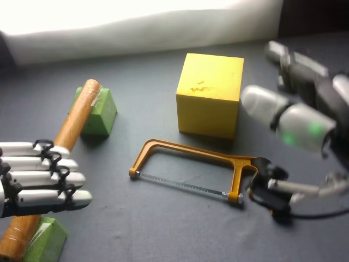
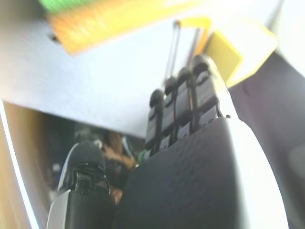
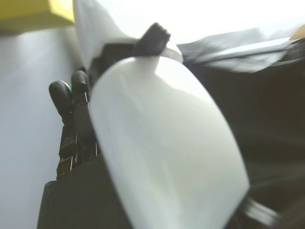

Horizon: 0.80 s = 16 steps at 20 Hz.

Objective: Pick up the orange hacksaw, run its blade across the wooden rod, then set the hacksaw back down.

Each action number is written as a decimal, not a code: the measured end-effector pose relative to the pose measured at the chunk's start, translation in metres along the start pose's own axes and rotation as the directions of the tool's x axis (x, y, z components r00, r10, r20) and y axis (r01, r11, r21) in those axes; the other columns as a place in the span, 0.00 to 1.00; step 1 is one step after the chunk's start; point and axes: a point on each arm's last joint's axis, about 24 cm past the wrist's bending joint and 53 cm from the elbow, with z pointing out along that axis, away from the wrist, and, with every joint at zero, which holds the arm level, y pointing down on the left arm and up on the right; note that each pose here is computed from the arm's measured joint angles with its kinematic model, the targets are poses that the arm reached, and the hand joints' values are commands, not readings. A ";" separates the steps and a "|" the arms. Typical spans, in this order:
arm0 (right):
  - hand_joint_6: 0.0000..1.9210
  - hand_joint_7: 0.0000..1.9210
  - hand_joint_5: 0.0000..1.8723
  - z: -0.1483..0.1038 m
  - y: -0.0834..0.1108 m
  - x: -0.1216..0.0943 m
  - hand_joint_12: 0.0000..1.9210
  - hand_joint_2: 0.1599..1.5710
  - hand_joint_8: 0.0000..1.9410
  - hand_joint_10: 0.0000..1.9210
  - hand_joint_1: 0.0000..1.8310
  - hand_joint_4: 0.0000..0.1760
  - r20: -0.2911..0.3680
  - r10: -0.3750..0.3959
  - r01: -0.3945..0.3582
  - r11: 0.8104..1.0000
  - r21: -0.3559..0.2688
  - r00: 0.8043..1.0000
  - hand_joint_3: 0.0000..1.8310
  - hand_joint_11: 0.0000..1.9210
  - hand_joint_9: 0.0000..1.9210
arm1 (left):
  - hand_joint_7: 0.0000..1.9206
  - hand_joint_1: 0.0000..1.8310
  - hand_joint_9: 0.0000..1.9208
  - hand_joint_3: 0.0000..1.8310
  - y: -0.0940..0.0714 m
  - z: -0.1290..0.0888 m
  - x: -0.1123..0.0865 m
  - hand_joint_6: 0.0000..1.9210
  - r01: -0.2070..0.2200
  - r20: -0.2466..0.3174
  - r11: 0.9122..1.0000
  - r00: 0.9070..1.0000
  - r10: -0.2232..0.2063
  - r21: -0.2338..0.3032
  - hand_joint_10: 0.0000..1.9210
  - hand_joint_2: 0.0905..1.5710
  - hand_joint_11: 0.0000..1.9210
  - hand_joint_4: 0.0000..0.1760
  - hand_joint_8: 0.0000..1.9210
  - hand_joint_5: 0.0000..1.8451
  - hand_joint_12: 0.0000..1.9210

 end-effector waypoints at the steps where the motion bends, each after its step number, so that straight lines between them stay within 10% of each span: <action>1: 0.00 0.09 0.12 0.004 0.010 0.008 0.40 0.66 0.00 0.00 0.41 0.00 -0.049 -0.034 0.033 0.999 -0.018 0.998 0.00 0.00 0.09 | 0.07 0.07 0.04 0.00 -0.004 0.000 -0.002 0.00 0.004 0.010 1.000 1.000 -0.005 0.019 0.00 0.80 0.00 0.00 0.00 0.08 0.09; 4: 0.01 0.19 0.21 0.011 0.041 0.067 0.53 0.65 0.01 0.01 0.41 0.00 -0.359 -0.257 0.214 0.965 -0.154 0.897 0.00 0.00 0.17 | 0.08 0.07 0.06 0.00 -0.023 0.000 -0.014 0.00 0.018 0.060 0.995 0.998 -0.024 0.099 0.00 0.80 0.00 0.00 0.00 0.08 0.10; 7: 0.02 0.39 0.35 -0.018 0.043 0.140 0.61 0.72 0.03 0.07 0.32 0.00 -0.629 -0.557 0.374 0.830 -0.413 0.542 0.00 0.19 0.40 | 0.15 0.04 0.17 0.00 -0.042 -0.002 -0.019 0.00 0.014 0.080 0.983 0.996 -0.029 0.180 0.00 0.81 0.01 0.00 0.00 0.13 0.38; 8: 0.02 0.50 0.43 -0.033 0.036 0.155 0.67 0.73 0.04 0.19 0.29 0.00 -0.672 -0.623 0.389 0.780 -0.491 0.401 0.00 0.30 0.47 | 0.25 0.05 0.29 0.00 -0.047 -0.003 -0.017 0.01 0.006 0.077 0.979 0.997 -0.022 0.203 0.03 0.81 0.09 0.00 0.01 0.22 0.47; 9: 0.02 0.58 0.50 -0.045 0.030 0.164 0.75 0.72 0.08 0.38 0.29 0.00 -0.680 -0.669 0.389 0.737 -0.554 0.299 0.00 0.41 0.51 | 0.35 0.06 0.39 0.00 -0.050 -0.003 -0.016 0.01 -0.002 0.074 0.977 0.997 -0.015 0.215 0.06 0.81 0.15 0.00 0.02 0.31 0.53; 10: 0.03 0.60 0.54 -0.052 0.025 0.168 0.81 0.71 0.15 0.53 0.30 0.00 -0.673 -0.701 0.386 0.703 -0.597 0.235 0.00 0.45 0.51 | 0.40 0.06 0.43 0.00 -0.053 -0.004 -0.016 0.01 -0.006 0.075 0.974 0.997 -0.012 0.226 0.07 0.82 0.17 0.00 0.02 0.36 0.56; 12: 0.53 0.50 0.49 -0.070 0.021 0.173 0.97 0.72 0.72 0.87 0.28 0.00 -0.613 -0.785 0.344 0.601 -0.721 0.087 0.00 0.54 0.51 | 0.52 0.09 0.46 0.00 -0.054 -0.008 -0.015 0.02 -0.036 0.066 0.968 0.998 0.020 0.249 0.42 0.83 0.31 0.00 0.18 0.46 0.71; 13: 0.73 0.48 0.43 -0.078 0.027 0.174 0.99 0.71 0.84 0.95 0.27 0.00 -0.558 -0.829 0.298 0.542 -0.785 0.036 0.00 0.57 0.52 | 0.49 0.10 0.44 0.00 -0.054 -0.009 -0.014 0.05 -0.041 0.063 0.967 0.998 0.026 0.252 0.61 0.83 0.34 0.00 0.39 0.50 0.79; 14: 0.95 0.49 0.39 -0.085 0.032 0.174 1.00 0.71 0.97 0.99 0.27 0.00 -0.516 -0.857 0.259 0.498 -0.828 0.000 0.00 0.63 0.56 | 0.45 0.09 0.44 0.00 -0.054 -0.009 -0.014 0.50 -0.043 0.063 0.966 0.998 0.027 0.256 0.77 0.85 0.37 0.00 0.65 0.39 0.89; 16: 1.00 0.61 0.55 -0.091 0.042 0.170 1.00 0.72 1.00 1.00 0.22 0.00 -0.501 -0.866 0.201 0.489 -0.849 -0.008 0.00 0.77 0.70 | 0.43 0.13 0.47 0.00 -0.057 -0.010 -0.014 0.92 -0.049 0.063 0.961 0.997 0.033 0.272 0.99 0.86 0.48 0.00 0.97 0.34 1.00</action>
